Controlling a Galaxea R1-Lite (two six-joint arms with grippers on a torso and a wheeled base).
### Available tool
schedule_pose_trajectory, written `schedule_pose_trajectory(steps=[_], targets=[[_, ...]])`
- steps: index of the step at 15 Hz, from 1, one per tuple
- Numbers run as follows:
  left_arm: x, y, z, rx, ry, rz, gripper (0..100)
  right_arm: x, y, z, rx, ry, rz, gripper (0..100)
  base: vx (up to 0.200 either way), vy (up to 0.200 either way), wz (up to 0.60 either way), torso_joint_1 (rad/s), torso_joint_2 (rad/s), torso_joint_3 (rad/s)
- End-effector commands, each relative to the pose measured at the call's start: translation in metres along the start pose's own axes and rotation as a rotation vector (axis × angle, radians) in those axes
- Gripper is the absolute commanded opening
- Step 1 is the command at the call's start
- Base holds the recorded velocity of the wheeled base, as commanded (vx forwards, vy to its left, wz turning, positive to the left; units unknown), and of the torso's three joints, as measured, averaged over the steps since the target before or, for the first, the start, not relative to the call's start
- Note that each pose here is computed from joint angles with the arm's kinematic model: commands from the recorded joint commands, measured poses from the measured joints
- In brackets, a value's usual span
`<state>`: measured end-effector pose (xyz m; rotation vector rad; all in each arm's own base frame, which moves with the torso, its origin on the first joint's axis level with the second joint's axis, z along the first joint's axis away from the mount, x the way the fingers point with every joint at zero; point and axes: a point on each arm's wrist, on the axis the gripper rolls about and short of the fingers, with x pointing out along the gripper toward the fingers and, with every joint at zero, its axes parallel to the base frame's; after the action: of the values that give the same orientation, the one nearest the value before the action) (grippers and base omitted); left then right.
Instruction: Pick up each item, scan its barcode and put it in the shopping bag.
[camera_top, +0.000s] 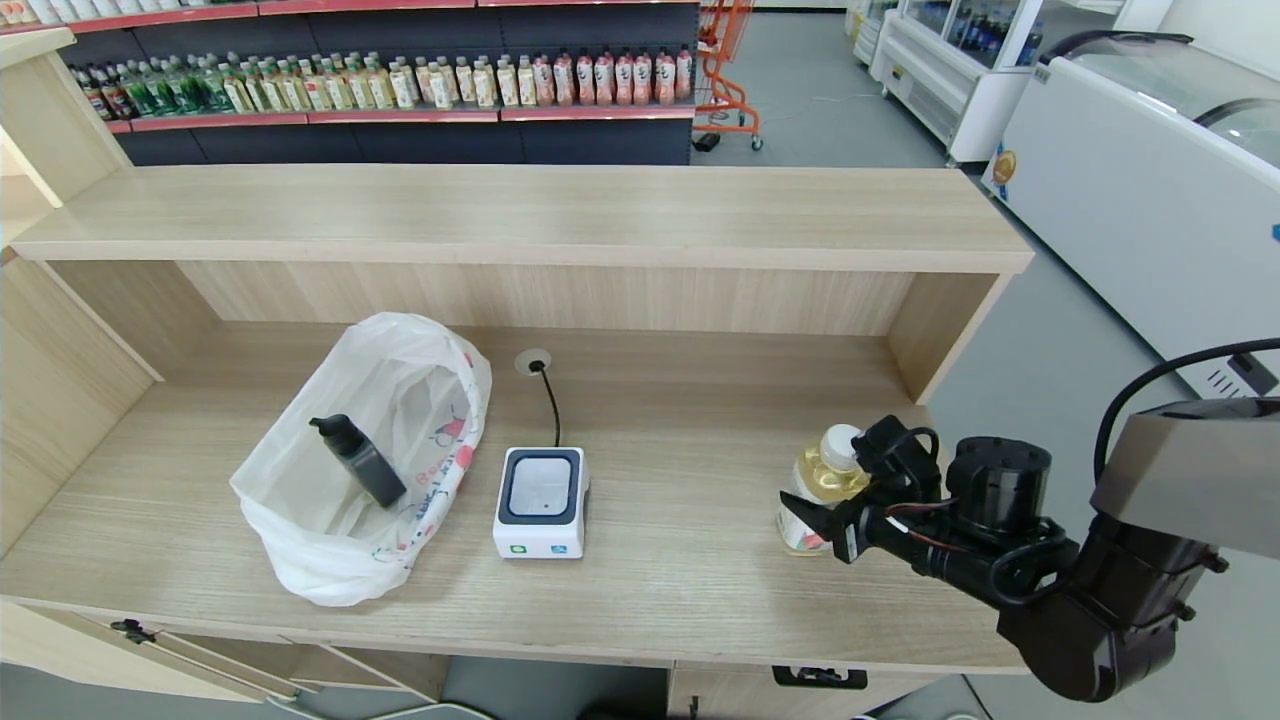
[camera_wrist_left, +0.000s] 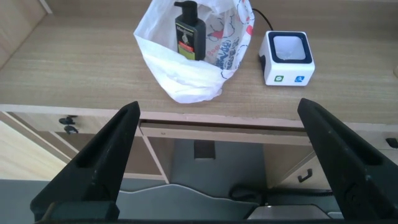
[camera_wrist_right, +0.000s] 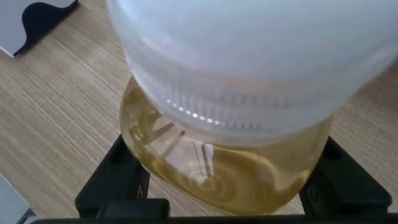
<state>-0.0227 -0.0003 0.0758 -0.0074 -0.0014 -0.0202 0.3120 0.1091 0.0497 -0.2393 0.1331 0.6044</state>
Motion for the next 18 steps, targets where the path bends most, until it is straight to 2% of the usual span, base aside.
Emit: schedule_pose_trajectory(steps=[1, 3, 4, 6, 8, 10, 12, 13, 15, 16, 18], targets=[[0.000, 0.000, 0.000, 0.000, 0.000, 0.000, 100, -0.010, -0.006, 0.013, -0.006, -0.044, 0.019, 0, 0.000, 0.000, 0.00, 0.000, 0.00, 0.000], [0.000, 0.000, 0.000, 0.000, 0.000, 0.000, 100, -0.019, -0.009, 0.019, -0.003, -0.048, 0.044, 0, 0.000, 0.000, 0.00, 0.000, 0.00, 0.000], [0.000, 0.000, 0.000, 0.000, 0.000, 0.000, 100, -0.035, -0.016, 0.031, 0.019, -0.027, 0.101, 0, 0.000, 0.000, 0.00, 0.000, 0.00, 0.000], [0.000, 0.000, 0.000, 0.000, 0.000, 0.000, 100, -0.053, -0.015, 0.050, 0.080, -0.013, 0.222, 0, 0.000, 0.000, 0.00, 0.000, 0.00, 0.000], [0.000, 0.000, 0.000, 0.000, 0.000, 0.000, 100, -0.065, -0.010, 0.062, 0.133, -0.057, 0.345, 0, 0.000, 0.000, 0.00, 0.000, 0.00, 0.000], [0.000, 0.000, 0.000, 0.000, 0.000, 0.000, 100, -0.072, 0.005, 0.075, 0.142, -0.104, 0.492, 0, 0.000, 0.000, 0.00, 0.000, 0.00, 0.000], [0.000, 0.000, 0.000, 0.000, 0.000, 0.000, 100, -0.071, 0.020, 0.081, 0.129, -0.122, 0.584, 0, 0.000, 0.000, 0.00, 0.000, 0.00, 0.000], [0.000, 0.000, 0.000, 0.000, 0.000, 0.000, 100, -0.071, 0.024, 0.082, 0.126, -0.127, 0.607, 0, 0.000, 0.000, 0.00, 0.000, 0.00, 0.000], [0.000, 0.000, 0.000, 0.000, 0.000, 0.000, 100, -0.079, 0.046, 0.086, 0.155, -0.116, 0.721, 0, 0.000, 0.000, 0.00, 0.000, 0.00, 0.000], [0.000, 0.000, 0.000, 0.000, 0.000, 0.000, 100, -0.082, 0.054, 0.085, 0.166, -0.105, 0.755, 0, 0.000, 0.000, 0.00, 0.000, 0.00, 0.000], [0.000, 0.000, 0.000, 0.000, 0.000, 0.000, 100, -0.082, 0.057, 0.084, 0.168, -0.098, 0.766, 0, 0.000, 0.000, 0.00, 0.000, 0.00, 0.000]])
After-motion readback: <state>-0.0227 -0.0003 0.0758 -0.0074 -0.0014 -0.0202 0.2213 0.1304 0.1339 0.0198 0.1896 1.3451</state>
